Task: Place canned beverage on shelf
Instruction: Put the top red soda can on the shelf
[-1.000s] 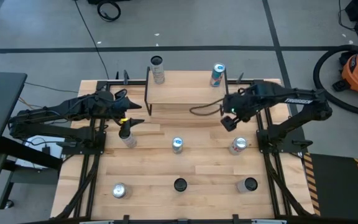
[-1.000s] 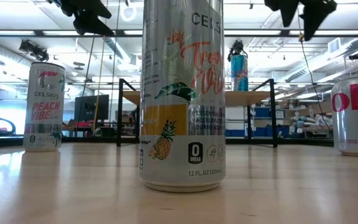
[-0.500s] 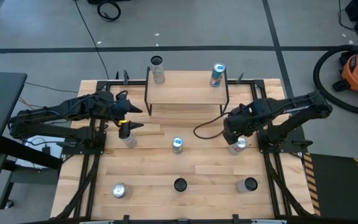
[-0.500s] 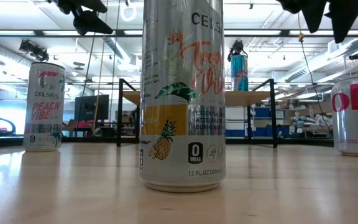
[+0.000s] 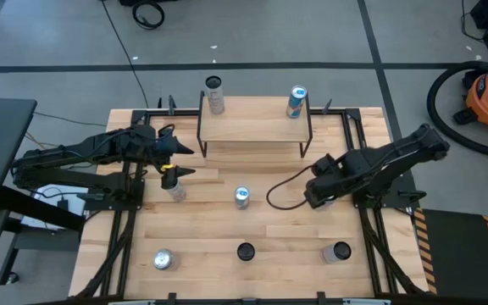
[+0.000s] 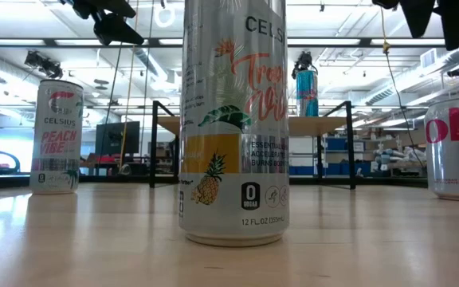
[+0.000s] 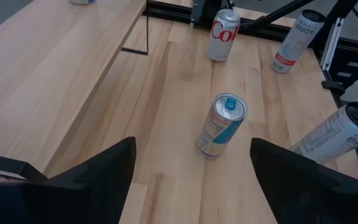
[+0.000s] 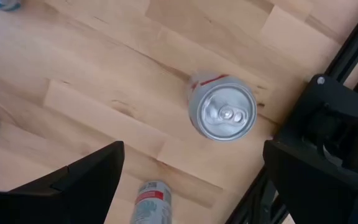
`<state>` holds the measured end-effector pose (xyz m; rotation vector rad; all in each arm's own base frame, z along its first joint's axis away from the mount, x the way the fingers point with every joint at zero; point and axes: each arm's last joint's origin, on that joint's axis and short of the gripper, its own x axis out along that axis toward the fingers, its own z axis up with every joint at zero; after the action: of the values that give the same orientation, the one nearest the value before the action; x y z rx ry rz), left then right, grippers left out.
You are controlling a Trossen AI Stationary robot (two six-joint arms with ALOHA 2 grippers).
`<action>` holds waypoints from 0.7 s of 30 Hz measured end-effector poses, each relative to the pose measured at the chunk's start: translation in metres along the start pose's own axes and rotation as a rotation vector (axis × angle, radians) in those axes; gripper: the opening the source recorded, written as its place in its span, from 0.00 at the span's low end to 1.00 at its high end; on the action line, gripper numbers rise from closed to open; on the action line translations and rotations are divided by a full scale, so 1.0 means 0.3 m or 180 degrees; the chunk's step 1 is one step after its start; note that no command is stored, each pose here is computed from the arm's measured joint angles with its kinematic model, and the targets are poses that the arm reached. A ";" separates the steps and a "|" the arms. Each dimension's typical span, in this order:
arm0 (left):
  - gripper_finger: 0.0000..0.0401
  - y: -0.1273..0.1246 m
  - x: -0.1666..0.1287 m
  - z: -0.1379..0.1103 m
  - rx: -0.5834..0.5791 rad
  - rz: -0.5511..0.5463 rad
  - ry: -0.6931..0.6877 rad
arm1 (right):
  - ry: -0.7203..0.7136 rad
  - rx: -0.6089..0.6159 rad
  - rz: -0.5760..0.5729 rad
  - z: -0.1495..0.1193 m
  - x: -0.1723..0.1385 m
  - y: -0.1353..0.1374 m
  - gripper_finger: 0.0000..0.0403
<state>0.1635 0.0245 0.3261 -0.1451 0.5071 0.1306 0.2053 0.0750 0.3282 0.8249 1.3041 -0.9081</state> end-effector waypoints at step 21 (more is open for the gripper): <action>0.79 0.001 -0.001 -0.016 0.0095 0.0002 0.0162 | 0.0019 0.0299 -0.0441 -0.088 0.129 -0.069 0.98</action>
<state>0.1609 0.0240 0.3219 -0.1194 0.5597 0.1200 0.1770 0.0867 0.2870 0.8178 1.3447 -1.0842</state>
